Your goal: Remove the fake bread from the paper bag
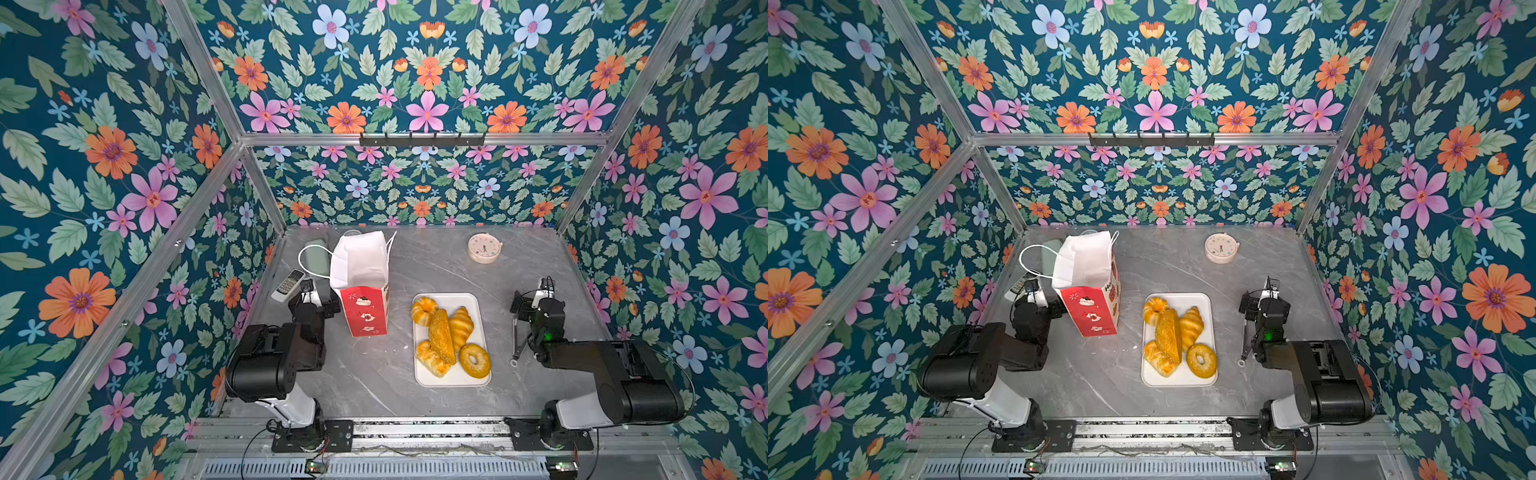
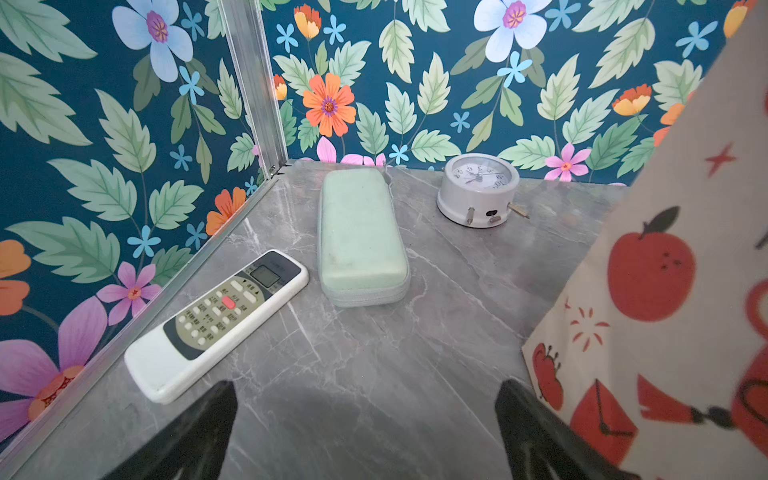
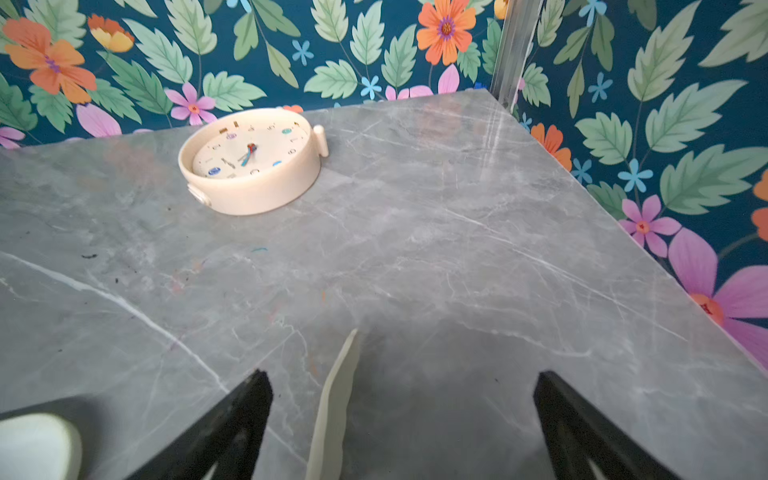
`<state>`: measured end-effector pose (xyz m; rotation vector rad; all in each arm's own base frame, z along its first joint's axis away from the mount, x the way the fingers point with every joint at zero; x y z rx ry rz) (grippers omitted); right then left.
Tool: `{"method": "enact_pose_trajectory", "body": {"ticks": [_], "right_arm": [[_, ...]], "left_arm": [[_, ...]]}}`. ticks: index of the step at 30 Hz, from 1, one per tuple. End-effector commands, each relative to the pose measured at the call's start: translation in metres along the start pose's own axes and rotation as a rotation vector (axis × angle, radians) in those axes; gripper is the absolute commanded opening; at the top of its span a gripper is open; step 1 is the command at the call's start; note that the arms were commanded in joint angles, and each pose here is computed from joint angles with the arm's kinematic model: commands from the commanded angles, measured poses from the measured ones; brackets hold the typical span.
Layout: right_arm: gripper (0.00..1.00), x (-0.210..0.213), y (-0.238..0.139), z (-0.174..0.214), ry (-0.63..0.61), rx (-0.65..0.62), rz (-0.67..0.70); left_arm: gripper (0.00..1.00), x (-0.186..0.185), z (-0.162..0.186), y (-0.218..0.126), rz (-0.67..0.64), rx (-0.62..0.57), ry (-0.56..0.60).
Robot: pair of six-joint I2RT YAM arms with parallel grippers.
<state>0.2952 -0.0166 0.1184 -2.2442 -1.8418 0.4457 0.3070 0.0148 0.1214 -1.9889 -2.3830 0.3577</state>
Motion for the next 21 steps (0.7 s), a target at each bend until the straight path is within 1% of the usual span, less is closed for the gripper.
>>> {"method": "enact_pose_trajectory", "body": {"ticks": [1, 2, 4, 6, 21], "right_arm": [[0.99, 0.0008, 0.0003, -0.0064, 0.014, -0.039, -0.007], [0.99, 0.0008, -0.0002, -0.0054, 0.018, -0.016, -0.009], [0.99, 0.0005, 0.0005, -0.0062, 0.014, -0.038, -0.005], [0.99, 0.0010, 0.0000, -0.0056, 0.017, -0.020, -0.009], [0.99, 0.0010, -0.0001, -0.0059, 0.015, -0.028, -0.009]], "left_arm": [[1.00, -0.0012, -0.0053, -0.0001, 0.010, -0.032, 0.002], [1.00, -0.0012, -0.0056, 0.0002, 0.010, -0.033, 0.002], [1.00, -0.0012, -0.0058, 0.0002, 0.010, -0.034, 0.001], [1.00, -0.0012, -0.0057, 0.0002, 0.009, -0.033, 0.002], [1.00, -0.0029, -0.0052, 0.0006, 0.012, -0.030, 0.011]]}}
Point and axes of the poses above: each gripper's point midway between its finger pads, its own y axis out along the fingers, its own x axis along the line the jaws close on, z = x × y, the point moved 8 cm from there along -y, back along the fingers, and after that the axes turned 8 degrees about -y, right-handed, at the moved point
